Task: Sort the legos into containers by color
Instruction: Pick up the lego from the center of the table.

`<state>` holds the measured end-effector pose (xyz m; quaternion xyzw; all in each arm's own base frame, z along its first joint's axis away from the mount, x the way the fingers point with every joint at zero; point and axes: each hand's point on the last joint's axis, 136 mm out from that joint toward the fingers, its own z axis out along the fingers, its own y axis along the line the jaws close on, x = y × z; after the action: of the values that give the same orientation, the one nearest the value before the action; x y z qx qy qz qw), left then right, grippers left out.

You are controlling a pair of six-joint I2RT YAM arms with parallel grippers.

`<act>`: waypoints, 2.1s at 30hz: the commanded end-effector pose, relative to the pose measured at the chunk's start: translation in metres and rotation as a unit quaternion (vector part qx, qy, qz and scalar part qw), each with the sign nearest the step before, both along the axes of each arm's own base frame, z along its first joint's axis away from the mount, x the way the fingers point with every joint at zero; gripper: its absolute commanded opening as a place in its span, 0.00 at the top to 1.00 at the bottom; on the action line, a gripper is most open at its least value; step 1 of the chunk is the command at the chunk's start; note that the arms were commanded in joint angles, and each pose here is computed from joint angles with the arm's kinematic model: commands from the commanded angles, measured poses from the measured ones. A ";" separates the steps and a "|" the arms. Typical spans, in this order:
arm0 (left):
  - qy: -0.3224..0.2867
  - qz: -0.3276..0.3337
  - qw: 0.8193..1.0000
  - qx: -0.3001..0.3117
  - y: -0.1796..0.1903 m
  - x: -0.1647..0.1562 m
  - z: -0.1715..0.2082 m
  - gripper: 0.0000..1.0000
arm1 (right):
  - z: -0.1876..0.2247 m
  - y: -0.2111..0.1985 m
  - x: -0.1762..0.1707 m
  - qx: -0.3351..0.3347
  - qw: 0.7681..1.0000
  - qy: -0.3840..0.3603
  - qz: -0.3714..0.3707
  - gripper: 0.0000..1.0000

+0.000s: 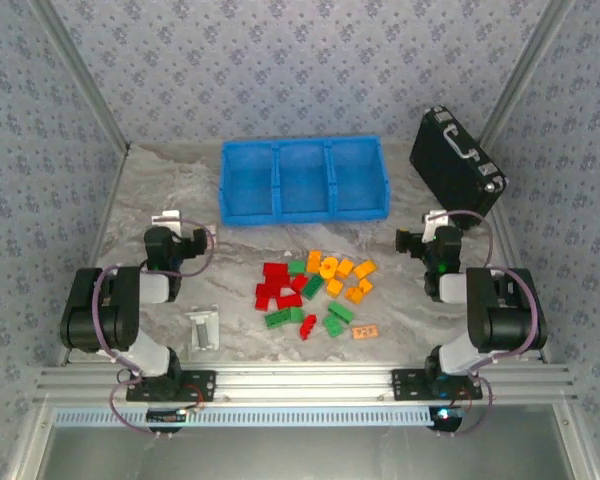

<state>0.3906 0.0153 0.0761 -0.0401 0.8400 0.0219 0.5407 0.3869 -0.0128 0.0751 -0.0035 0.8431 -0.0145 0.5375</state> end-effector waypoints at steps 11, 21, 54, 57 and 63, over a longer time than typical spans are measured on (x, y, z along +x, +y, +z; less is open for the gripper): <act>-0.016 -0.009 1.000 0.003 -0.001 0.007 0.012 0.00 | 0.008 0.000 0.005 0.004 1.000 -0.011 -0.001 0.01; -0.016 -0.008 1.000 0.003 -0.001 0.007 0.012 0.00 | 0.008 -0.001 0.005 0.003 1.000 -0.011 -0.002 0.01; -0.003 -0.046 0.999 0.000 -0.046 -0.086 0.219 0.00 | 0.091 0.117 -0.055 0.066 0.974 0.173 0.133 0.01; 0.014 -0.044 0.999 0.010 -0.037 -0.121 0.215 0.00 | 0.066 0.143 -0.081 0.036 0.964 0.217 0.149 0.01; -0.007 -0.082 0.997 0.006 -0.040 -0.166 0.206 0.00 | 0.046 0.154 -0.124 0.009 0.958 0.251 0.138 0.02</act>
<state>0.2467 -0.0206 0.3064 0.0037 0.8120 -0.0109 0.5836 0.2791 0.1587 0.1234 -0.1560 0.9277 0.1050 0.3225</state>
